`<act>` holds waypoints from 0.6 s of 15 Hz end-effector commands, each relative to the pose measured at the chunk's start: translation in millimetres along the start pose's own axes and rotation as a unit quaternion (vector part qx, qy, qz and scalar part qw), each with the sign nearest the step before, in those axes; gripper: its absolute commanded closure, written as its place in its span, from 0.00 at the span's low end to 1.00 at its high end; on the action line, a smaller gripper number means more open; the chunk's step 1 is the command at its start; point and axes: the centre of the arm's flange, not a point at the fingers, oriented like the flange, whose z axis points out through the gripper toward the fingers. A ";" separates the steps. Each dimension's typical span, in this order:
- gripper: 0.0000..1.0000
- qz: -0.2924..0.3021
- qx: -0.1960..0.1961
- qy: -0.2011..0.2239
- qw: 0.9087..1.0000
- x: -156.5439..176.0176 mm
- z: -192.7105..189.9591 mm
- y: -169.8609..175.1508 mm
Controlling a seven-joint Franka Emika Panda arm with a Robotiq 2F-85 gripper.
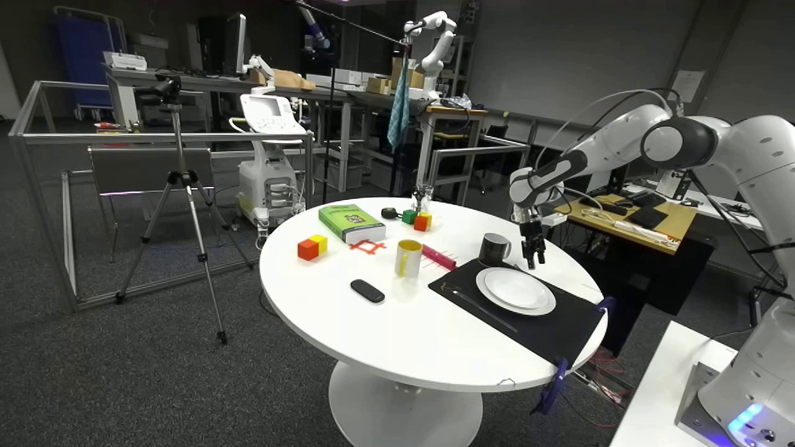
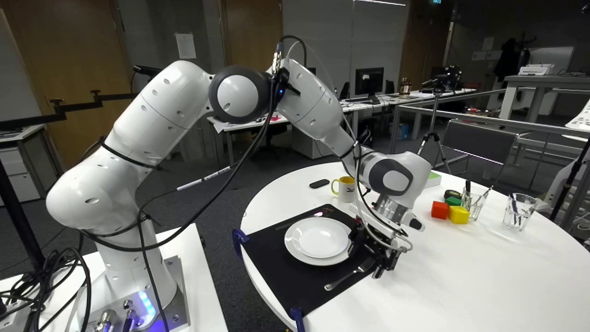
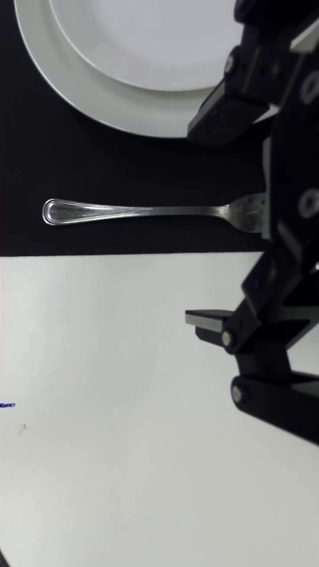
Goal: Take the fork out of the cup then move the cup off of the table mat
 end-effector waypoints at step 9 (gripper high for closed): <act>0.00 0.034 0.002 0.077 0.996 -47.3 -102.5 -38.7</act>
